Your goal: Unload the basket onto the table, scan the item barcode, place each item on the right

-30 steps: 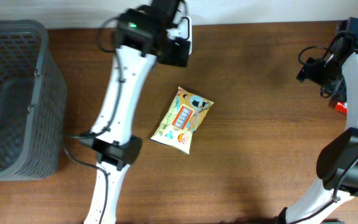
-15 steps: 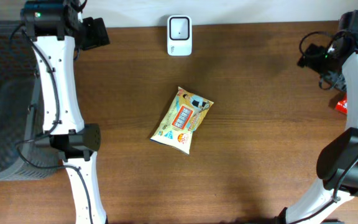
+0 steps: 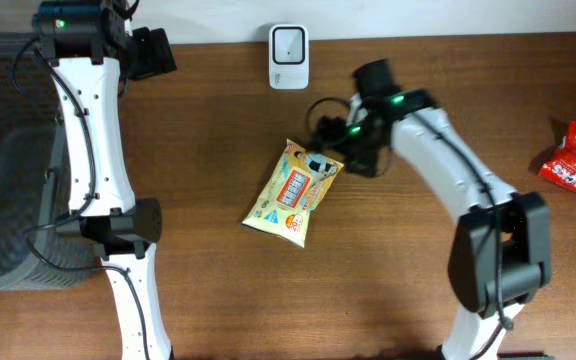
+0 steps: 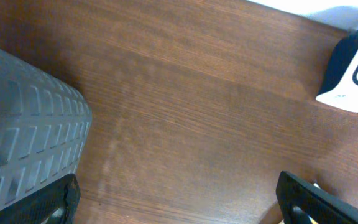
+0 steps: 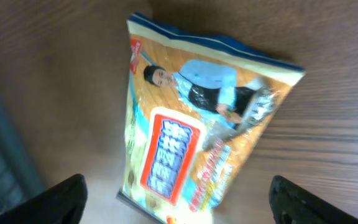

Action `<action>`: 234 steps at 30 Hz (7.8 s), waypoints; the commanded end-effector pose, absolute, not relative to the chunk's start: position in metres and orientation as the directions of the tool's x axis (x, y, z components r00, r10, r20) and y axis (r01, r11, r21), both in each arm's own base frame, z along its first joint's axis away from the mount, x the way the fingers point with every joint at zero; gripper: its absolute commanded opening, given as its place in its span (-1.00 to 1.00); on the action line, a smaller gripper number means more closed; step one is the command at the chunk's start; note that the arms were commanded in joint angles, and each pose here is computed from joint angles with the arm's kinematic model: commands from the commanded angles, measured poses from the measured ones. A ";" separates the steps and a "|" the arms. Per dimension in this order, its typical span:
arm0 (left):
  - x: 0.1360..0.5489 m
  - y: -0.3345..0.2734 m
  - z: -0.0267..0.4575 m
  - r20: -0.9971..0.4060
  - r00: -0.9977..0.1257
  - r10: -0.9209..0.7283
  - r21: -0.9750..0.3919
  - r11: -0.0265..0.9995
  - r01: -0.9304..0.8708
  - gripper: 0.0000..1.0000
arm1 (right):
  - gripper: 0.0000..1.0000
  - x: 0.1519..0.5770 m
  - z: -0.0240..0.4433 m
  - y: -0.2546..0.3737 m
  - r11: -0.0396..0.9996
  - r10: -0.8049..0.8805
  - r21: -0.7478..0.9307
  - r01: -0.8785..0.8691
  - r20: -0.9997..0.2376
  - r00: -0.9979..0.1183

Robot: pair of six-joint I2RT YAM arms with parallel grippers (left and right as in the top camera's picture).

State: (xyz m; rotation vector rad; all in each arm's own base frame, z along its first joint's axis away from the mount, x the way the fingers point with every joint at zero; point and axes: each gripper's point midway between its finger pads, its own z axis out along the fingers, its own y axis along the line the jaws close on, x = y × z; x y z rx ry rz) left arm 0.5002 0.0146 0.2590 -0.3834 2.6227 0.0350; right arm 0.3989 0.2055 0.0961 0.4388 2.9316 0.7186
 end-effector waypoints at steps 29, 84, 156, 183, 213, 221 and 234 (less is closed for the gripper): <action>0.498 0.018 0.268 -0.490 -0.827 -0.275 -0.048 0.956 -0.290 0.98 | -0.92 0.332 0.155 0.307 0.545 -0.018 0.729 0.414 0.504 -0.864; 0.498 0.018 0.268 -0.490 -0.827 -0.275 -0.048 0.956 -0.290 0.98 | -0.92 0.642 0.208 0.228 0.680 0.662 0.734 -0.009 -0.619 -0.422; 0.498 0.018 0.268 -0.490 -0.827 -0.275 -0.048 0.956 -0.290 0.98 | 0.97 0.177 0.206 0.002 0.907 0.414 0.233 0.352 -0.332 -0.847; 0.498 0.018 0.268 -0.490 -0.827 -0.275 -0.048 0.956 -0.290 0.98 | 0.97 0.237 0.175 0.037 0.947 0.261 0.289 -0.138 -0.947 -0.188; 0.498 0.018 0.268 -0.490 -0.827 -0.275 -0.048 0.956 -0.290 0.98 | 0.97 0.246 0.155 0.011 0.998 -0.050 -0.048 -0.038 -0.996 -0.077; 0.498 0.018 0.268 -0.490 -0.827 -0.275 -0.048 0.956 -0.290 0.98 | 0.97 0.246 0.155 0.011 0.999 -0.013 -0.010 -0.035 -0.997 -0.079; 0.498 0.018 0.268 -0.490 -0.827 -0.275 -0.048 0.956 -0.290 0.98 | 0.97 0.246 0.156 0.012 0.999 0.002 0.005 -0.036 -0.997 -0.077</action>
